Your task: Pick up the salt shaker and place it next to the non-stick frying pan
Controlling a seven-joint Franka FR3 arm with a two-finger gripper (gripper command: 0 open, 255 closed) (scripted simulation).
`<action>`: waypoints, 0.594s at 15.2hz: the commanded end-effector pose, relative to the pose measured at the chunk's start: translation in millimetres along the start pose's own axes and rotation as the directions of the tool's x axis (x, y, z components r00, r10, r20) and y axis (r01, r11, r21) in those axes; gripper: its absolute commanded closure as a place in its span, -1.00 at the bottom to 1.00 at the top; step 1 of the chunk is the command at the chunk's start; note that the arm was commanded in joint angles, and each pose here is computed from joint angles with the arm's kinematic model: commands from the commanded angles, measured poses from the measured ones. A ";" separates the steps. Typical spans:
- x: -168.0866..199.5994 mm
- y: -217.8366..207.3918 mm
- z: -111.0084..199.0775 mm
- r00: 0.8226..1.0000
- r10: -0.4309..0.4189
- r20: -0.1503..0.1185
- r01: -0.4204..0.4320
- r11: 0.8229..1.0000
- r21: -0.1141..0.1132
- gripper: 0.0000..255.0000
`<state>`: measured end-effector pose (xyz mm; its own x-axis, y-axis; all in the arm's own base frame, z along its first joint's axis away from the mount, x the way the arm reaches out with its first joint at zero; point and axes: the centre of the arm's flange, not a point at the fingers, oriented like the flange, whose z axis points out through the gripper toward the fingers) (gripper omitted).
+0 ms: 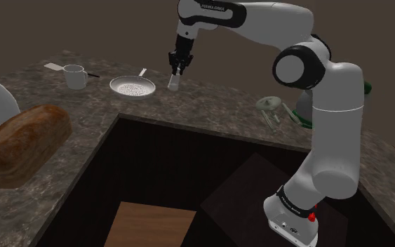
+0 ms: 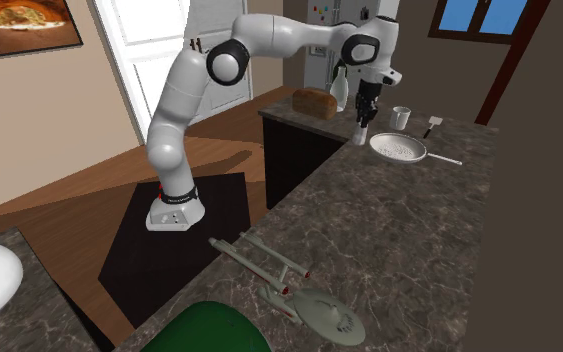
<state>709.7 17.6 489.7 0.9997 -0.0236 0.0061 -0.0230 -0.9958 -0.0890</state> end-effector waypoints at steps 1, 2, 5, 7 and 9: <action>18.8 -19.7 7.4 1.000 0.001 -0.001 -0.001 1.000 0.000 1.00; 27.6 -29.1 10.2 1.000 0.001 -0.001 -0.001 1.000 0.000 1.00; 46.6 -48.7 21.6 1.000 0.001 -0.001 -0.001 1.000 0.000 1.00; 46.6 -47.8 32.1 1.000 0.001 -0.001 -0.001 1.000 0.000 1.00; 46.5 -46.8 42.6 1.000 0.001 -0.001 -0.001 1.000 0.000 1.00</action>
<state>758.5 65.8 456.0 0.9997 -0.0241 0.0055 -0.0235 -0.9957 -0.0893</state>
